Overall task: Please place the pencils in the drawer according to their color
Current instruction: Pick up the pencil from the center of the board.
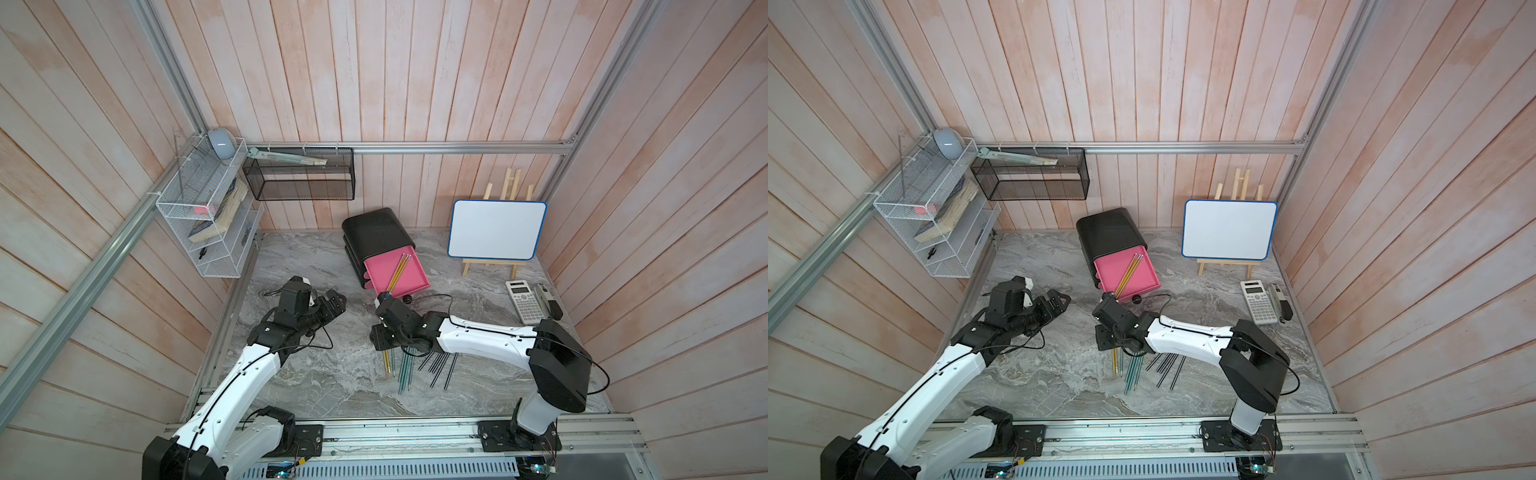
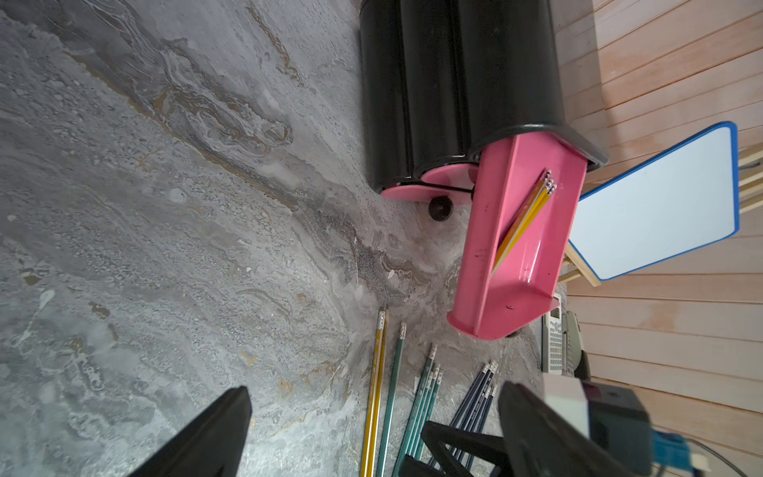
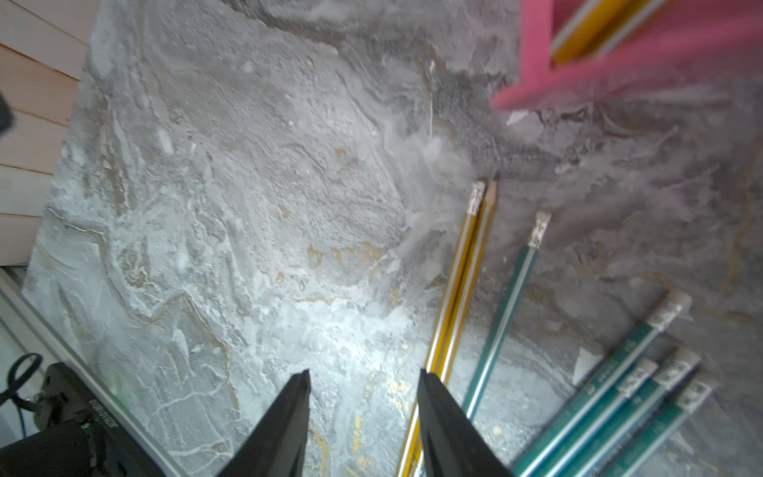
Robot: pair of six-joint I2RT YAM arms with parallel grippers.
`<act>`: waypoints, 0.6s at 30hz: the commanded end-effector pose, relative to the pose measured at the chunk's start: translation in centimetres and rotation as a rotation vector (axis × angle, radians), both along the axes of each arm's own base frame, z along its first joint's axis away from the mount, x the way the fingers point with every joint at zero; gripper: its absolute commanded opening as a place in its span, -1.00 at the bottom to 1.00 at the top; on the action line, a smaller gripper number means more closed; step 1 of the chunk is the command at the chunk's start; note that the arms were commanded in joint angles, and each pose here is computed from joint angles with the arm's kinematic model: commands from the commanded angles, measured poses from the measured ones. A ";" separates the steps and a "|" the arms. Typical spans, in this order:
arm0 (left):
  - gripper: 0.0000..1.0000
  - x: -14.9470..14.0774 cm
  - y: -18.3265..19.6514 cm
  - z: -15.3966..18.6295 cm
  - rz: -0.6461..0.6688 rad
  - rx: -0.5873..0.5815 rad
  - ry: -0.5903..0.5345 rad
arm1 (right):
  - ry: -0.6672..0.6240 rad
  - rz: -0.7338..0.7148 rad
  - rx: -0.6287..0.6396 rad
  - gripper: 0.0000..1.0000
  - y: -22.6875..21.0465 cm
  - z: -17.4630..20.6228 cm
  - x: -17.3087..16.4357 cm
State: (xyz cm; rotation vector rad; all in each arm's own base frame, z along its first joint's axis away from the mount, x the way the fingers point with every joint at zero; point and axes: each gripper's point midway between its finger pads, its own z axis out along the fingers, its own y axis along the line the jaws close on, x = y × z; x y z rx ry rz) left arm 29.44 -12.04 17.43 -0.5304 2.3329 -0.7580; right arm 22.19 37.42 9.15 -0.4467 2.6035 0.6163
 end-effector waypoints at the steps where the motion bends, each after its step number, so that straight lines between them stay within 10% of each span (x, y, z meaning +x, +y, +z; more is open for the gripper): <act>1: 0.99 -0.3 0.4 -0.3 -0.006 0.025 -0.001 | 0.029 0.038 -0.076 0.00 -1.0 -2.4 -1.0; 18: 0.99 -0.3 0.4 -0.1 0.001 0.016 -0.009 | 0.051 0.092 -0.190 0.01 -0.3 -7.4 -0.4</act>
